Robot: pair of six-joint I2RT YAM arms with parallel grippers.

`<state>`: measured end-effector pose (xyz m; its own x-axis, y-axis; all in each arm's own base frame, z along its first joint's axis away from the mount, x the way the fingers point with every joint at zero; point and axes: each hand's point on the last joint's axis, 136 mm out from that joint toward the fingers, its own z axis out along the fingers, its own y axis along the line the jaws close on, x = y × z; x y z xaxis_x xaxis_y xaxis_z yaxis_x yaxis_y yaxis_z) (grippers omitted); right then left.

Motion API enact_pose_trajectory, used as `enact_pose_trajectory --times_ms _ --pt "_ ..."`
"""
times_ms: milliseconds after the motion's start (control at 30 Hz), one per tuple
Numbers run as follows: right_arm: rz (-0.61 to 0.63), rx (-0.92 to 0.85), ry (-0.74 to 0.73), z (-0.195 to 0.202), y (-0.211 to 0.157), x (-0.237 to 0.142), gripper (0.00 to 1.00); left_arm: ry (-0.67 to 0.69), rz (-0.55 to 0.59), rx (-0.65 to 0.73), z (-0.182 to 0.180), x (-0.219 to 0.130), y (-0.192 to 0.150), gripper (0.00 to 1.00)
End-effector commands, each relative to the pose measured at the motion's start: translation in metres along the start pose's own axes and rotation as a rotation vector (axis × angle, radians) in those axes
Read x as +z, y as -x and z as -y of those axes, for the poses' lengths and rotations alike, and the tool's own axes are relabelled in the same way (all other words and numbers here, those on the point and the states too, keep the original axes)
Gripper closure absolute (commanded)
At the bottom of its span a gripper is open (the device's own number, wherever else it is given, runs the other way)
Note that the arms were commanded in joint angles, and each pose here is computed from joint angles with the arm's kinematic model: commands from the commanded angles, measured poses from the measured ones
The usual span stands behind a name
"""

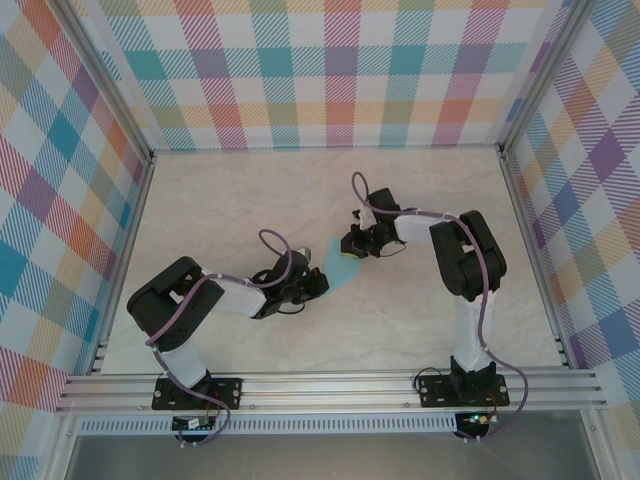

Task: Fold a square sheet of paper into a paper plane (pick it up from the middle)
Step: Fourth fold the wing at the center of the table.

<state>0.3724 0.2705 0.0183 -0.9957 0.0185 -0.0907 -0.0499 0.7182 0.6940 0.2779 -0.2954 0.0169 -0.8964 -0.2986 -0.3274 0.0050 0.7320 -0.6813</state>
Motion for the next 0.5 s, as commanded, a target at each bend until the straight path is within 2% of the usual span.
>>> enact_pose_trajectory --times_ms 0,233,467 --pt "0.066 0.008 -0.085 0.030 0.028 -0.005 0.93 0.332 -0.251 -0.042 -0.101 -0.014 -0.073 1.00" --pt "0.116 0.039 -0.111 0.040 0.055 -0.020 0.92 0.330 -0.246 -0.036 -0.099 -0.015 -0.072 1.00" --pt "0.221 -0.041 -0.031 -0.011 0.067 -0.065 0.91 0.312 -0.233 -0.025 -0.089 -0.013 -0.064 1.00"
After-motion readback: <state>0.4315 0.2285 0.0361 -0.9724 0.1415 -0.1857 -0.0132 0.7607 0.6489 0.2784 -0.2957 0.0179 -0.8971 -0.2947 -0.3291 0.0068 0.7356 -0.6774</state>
